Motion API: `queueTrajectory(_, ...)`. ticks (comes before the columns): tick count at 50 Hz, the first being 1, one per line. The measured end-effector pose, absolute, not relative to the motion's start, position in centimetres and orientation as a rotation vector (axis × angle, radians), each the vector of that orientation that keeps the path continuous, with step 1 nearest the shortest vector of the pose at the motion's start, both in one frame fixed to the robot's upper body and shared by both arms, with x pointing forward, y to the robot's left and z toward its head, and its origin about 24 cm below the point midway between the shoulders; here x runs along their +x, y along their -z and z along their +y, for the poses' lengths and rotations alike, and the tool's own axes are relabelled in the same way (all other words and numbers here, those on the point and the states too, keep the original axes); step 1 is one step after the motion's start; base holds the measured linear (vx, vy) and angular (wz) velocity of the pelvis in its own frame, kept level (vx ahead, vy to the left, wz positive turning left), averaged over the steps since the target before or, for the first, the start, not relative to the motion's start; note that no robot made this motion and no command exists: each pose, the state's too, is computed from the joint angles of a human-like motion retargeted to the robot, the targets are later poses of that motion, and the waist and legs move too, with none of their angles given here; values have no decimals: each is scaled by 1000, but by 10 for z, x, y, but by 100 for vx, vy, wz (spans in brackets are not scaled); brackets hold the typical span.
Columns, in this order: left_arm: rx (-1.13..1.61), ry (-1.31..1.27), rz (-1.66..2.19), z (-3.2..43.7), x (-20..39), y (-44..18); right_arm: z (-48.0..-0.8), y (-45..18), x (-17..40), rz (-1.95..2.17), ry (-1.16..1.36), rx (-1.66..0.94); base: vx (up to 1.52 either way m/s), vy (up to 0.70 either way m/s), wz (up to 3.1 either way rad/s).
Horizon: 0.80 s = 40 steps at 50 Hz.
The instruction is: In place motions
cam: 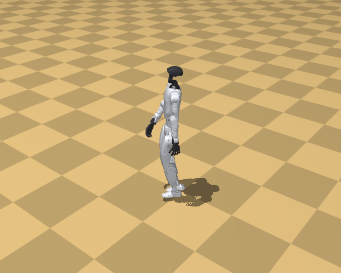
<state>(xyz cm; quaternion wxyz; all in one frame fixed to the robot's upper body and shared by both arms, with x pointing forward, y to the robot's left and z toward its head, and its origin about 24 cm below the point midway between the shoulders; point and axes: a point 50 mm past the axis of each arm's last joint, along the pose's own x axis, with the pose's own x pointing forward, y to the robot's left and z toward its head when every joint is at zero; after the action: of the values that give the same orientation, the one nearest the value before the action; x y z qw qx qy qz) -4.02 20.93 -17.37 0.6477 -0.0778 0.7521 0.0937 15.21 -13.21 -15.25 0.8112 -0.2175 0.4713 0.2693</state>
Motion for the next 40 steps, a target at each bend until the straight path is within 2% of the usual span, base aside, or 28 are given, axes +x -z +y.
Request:
queueTrajectory(2,-175,-111,1567,202,3,178,-162,170,100,1234,-537,-443,15,10,129)
queueTrajectory(5,-112,92,1170,191,118,162,-196,177,46,1502,-429,-389,-21,1,103)
queueTrajectory(8,53,216,714,183,249,92,-229,173,7,1667,-281,-312,-43,22,19)
queueTrajectory(10,118,218,452,184,303,35,-241,168,-25,1799,-210,-247,-25,20,126)
queueTrajectory(13,140,154,175,179,340,-26,-258,150,-85,2025,-62,-176,8,3,126)
queueTrajectory(17,99,136,-21,164,356,-71,-259,127,-154,2191,181,-29,21,-13,34)
queueTrajectory(20,83,166,-86,162,361,-90,-251,126,-164,2170,280,42,-6,-16,-11)
queueTrajectory(23,93,172,-39,167,358,-81,-243,129,-161,2144,279,84,-4,-12,-36)
queueTrajectory(26,78,153,107,169,344,-42,-236,137,-149,2103,210,91,1,-6,-50)
queueTrajectory(30,8,166,408,163,305,32,-231,155,-104,1991,11,45,5,-3,-107)
queueTrajectory(35,-150,211,954,157,192,133,-227,169,-47,1824,-253,-181,7,-9,-68)
queueTrajectory(40,-369,-65,1460,176,52,177,-216,173,41,1640,-442,-476,-7,-3,-118)
